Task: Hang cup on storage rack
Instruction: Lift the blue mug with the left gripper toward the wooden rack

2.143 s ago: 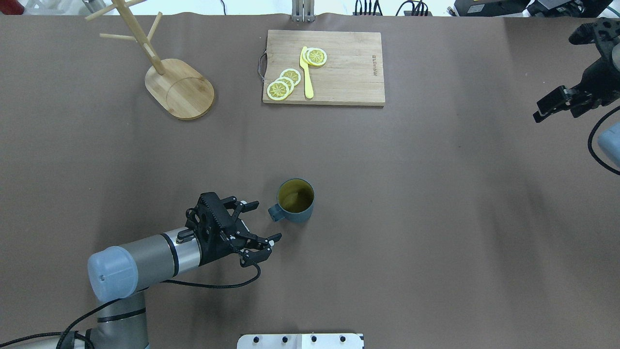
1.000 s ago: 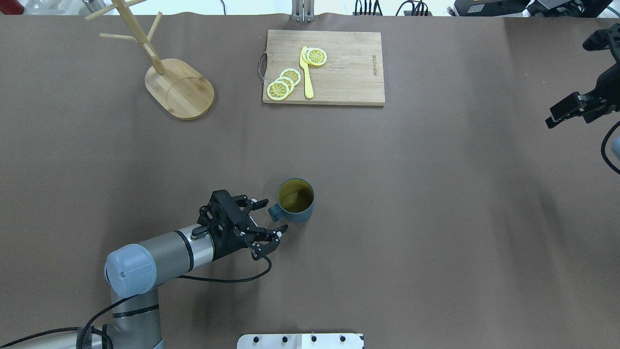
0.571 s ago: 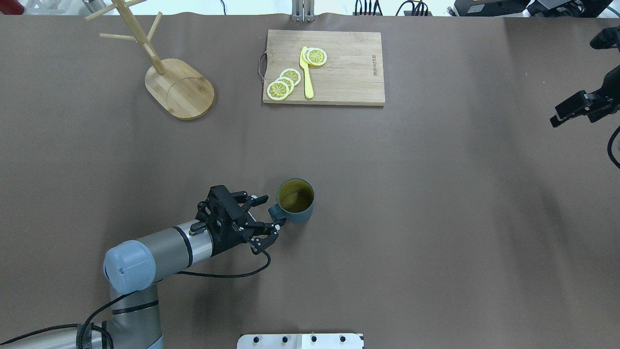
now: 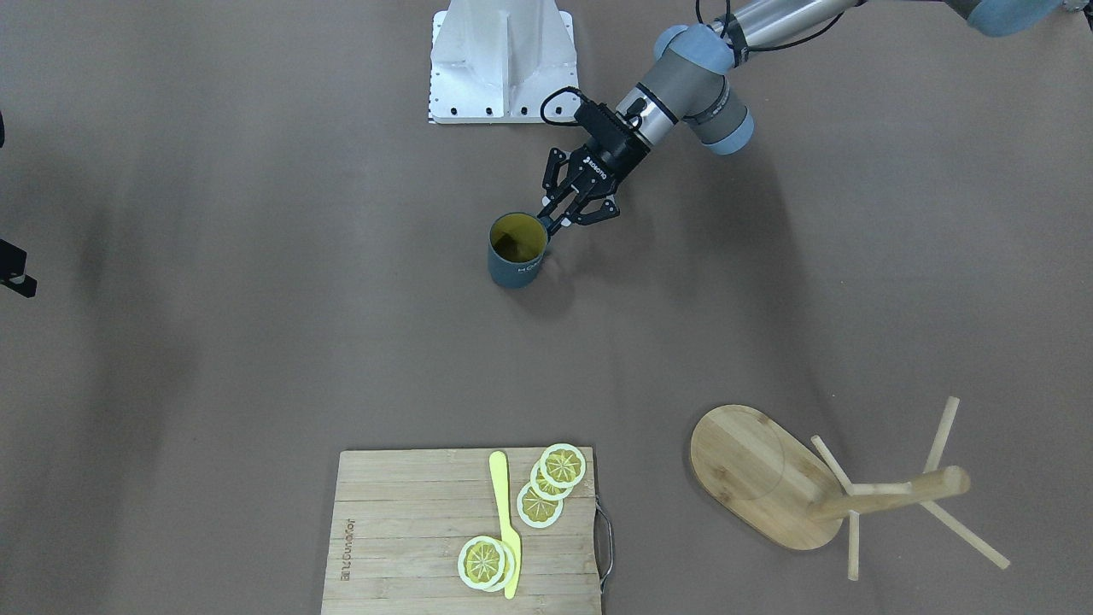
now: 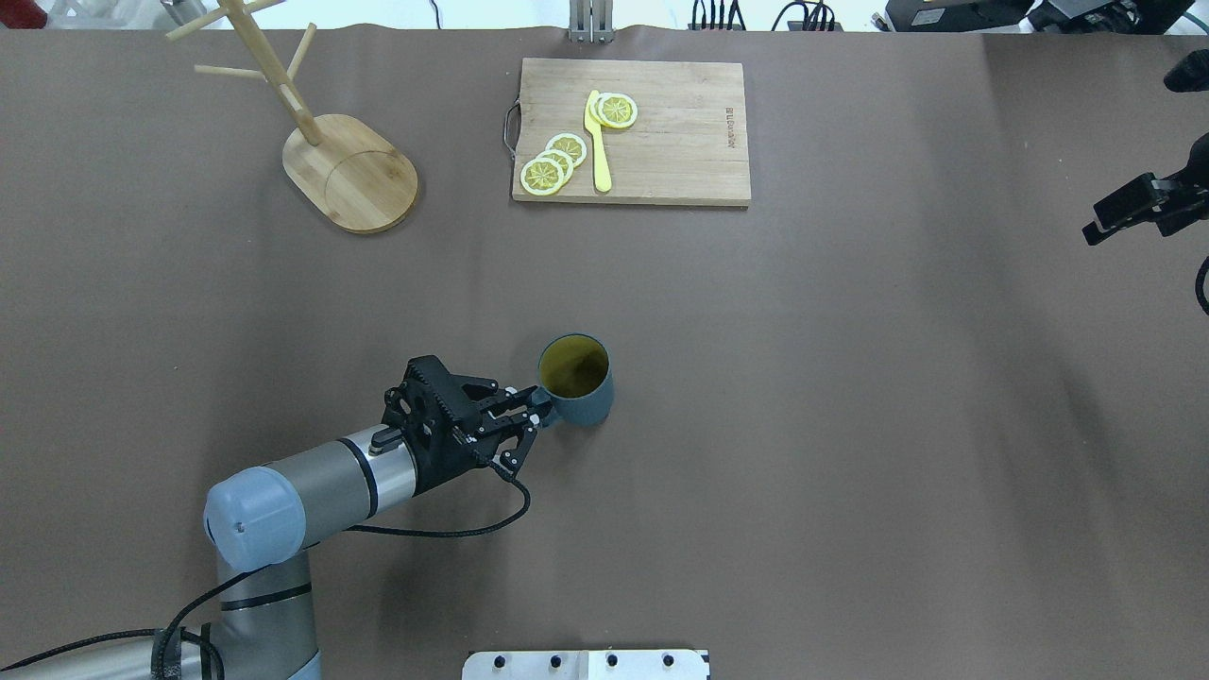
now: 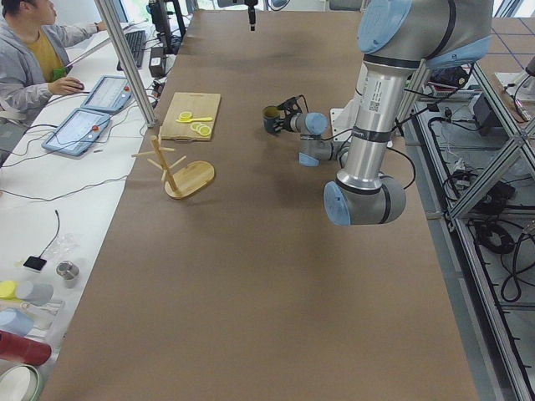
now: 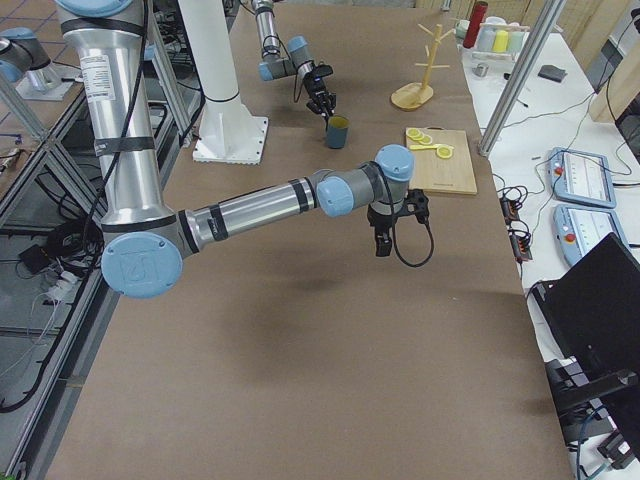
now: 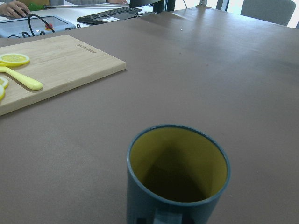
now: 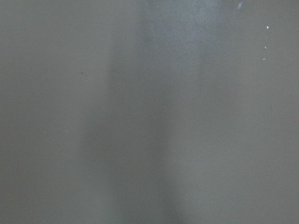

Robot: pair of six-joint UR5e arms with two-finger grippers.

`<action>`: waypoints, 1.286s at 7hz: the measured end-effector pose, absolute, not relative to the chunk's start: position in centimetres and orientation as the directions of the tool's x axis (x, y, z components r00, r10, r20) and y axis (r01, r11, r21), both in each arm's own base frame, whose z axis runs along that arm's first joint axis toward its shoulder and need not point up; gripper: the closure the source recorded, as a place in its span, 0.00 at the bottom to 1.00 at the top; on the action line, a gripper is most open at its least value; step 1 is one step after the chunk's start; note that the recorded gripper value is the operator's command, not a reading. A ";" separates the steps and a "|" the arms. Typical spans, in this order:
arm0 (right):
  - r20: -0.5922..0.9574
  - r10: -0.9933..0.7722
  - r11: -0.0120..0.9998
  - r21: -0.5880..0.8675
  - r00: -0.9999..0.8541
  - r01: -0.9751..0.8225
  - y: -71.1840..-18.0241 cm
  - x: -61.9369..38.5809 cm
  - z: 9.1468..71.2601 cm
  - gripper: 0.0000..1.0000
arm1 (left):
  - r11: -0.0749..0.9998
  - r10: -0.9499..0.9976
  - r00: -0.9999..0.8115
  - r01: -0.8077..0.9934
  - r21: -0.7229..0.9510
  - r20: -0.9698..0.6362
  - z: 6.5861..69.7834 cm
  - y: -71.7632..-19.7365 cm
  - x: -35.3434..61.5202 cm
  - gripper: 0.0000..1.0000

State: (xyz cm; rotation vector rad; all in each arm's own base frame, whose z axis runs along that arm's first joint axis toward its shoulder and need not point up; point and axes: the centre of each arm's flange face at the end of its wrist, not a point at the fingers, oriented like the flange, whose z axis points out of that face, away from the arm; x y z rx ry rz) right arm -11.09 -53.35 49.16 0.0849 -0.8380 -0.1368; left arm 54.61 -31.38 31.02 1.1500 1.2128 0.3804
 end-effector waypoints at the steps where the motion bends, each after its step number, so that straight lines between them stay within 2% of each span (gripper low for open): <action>1: 0.738 -0.153 0.988 0.128 0.658 0.086 -53.4 -10.9 49.2 0.00 | 0.468 0.738 0.351 0.348 0.812 -0.576 31.0 -31.4 54.3 1.00; 4: 0.747 -0.139 0.990 0.125 0.650 0.068 -53.5 -9.8 49.1 0.00 | 0.548 0.672 0.258 0.457 0.700 -0.694 28.1 -31.9 51.7 1.00; 7: 0.747 -0.121 0.992 0.120 0.654 0.046 -53.5 -8.5 49.4 0.00 | 0.639 0.519 0.080 0.625 0.448 -0.851 26.0 -36.2 46.4 1.00; 9: 0.741 -0.124 0.990 0.132 0.660 0.038 -53.6 -6.4 50.2 0.00 | 0.725 0.362 -0.068 0.647 0.235 -0.930 25.9 -40.5 42.5 1.00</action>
